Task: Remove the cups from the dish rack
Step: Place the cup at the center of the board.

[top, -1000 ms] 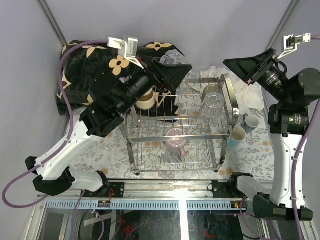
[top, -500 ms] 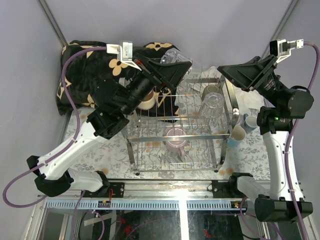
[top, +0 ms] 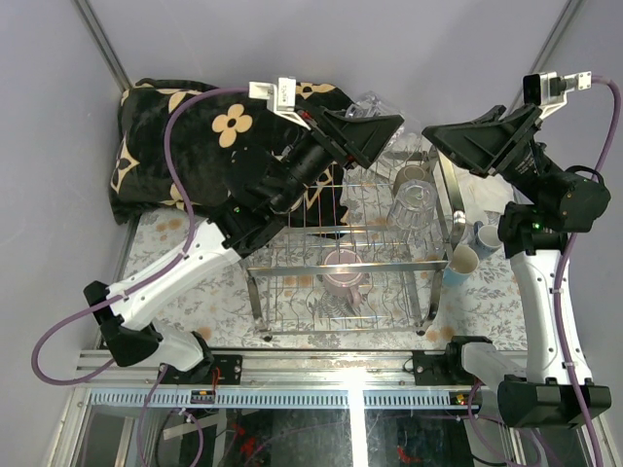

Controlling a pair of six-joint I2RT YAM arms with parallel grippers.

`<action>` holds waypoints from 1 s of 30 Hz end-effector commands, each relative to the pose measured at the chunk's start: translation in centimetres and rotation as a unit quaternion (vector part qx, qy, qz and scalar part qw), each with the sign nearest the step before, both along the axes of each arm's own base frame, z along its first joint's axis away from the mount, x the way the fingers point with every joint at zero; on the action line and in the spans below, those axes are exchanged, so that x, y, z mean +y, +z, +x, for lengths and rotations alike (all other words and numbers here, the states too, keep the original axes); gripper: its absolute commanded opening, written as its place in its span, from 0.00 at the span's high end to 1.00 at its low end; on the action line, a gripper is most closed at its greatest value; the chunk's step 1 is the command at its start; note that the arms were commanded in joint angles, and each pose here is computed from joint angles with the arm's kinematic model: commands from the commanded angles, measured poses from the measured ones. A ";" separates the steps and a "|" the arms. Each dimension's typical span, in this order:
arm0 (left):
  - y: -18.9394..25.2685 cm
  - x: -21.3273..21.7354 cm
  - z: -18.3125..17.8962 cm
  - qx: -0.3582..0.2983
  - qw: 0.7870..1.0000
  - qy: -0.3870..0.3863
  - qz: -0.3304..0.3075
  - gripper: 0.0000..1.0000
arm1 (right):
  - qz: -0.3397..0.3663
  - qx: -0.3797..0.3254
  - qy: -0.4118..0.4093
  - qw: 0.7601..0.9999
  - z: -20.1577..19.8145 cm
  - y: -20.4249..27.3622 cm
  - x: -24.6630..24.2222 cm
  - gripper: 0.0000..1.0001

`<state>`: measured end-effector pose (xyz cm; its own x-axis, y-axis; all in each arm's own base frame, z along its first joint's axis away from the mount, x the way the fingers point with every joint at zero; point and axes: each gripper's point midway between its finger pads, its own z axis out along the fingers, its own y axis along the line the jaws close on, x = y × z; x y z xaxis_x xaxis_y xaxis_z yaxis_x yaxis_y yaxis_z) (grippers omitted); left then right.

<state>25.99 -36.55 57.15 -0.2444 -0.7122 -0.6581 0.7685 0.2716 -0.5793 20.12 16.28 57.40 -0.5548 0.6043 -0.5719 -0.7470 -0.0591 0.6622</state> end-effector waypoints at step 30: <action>5.4 1.1 -1.7 -0.054 0.994 -0.026 -0.088 1.00 | 0.002 -0.024 -0.007 1.000 -0.6 0.6 0.3 0.45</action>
